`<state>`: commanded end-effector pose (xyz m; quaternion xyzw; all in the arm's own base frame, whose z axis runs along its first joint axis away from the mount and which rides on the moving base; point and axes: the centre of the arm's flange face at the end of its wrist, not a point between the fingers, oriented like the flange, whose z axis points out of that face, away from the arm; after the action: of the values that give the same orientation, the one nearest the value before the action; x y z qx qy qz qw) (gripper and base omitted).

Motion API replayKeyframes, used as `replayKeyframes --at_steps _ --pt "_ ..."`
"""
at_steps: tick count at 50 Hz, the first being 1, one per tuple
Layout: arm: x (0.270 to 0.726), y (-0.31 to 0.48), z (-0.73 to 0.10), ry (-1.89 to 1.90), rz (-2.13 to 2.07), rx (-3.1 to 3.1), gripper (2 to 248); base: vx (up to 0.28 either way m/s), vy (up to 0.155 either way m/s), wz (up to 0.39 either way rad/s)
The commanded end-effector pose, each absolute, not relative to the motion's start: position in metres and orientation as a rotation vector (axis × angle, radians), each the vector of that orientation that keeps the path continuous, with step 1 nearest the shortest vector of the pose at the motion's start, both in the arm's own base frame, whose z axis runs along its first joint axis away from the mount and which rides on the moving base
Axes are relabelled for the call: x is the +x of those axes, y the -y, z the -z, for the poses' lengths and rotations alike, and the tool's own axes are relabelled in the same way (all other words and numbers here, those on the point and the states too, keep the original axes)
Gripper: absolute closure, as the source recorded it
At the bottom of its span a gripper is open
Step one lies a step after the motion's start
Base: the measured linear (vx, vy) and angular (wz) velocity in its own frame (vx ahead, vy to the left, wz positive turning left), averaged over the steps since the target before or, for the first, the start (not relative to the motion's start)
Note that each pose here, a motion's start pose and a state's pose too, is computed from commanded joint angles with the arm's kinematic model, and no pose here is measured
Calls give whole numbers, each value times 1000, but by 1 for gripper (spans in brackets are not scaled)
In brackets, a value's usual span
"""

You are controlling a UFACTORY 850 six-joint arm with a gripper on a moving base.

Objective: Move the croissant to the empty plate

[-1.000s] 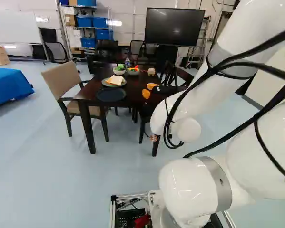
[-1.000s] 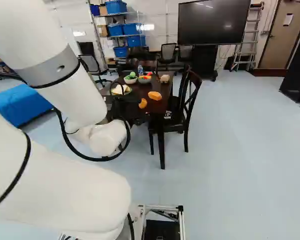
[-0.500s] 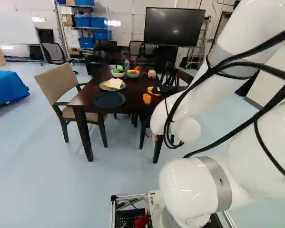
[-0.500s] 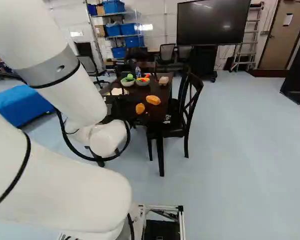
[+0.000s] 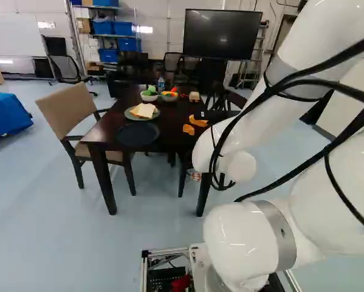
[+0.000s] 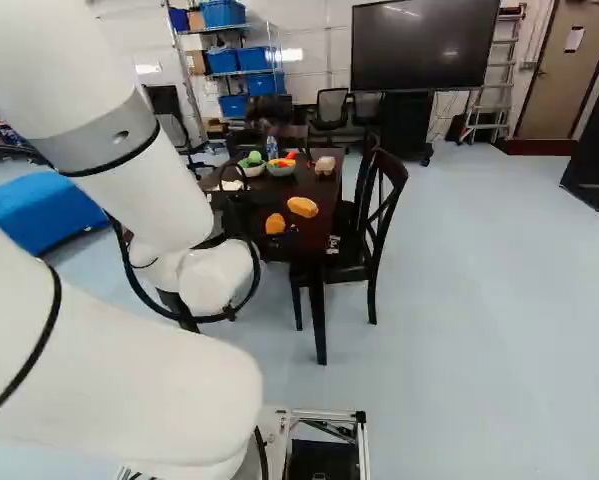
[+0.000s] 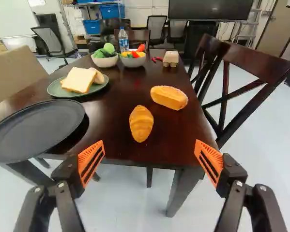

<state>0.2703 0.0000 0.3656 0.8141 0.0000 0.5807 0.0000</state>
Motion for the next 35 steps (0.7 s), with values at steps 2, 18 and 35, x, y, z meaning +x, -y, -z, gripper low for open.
replayKeyframes --at_steps 2,18,35 --pt "270 0 -366 0 -1824 2558 3 28 -1 9" --pt "271 0 -366 0 -1824 2557 3 0 0 0" --pt "291 0 -380 0 -1857 2534 3 0 0 0"
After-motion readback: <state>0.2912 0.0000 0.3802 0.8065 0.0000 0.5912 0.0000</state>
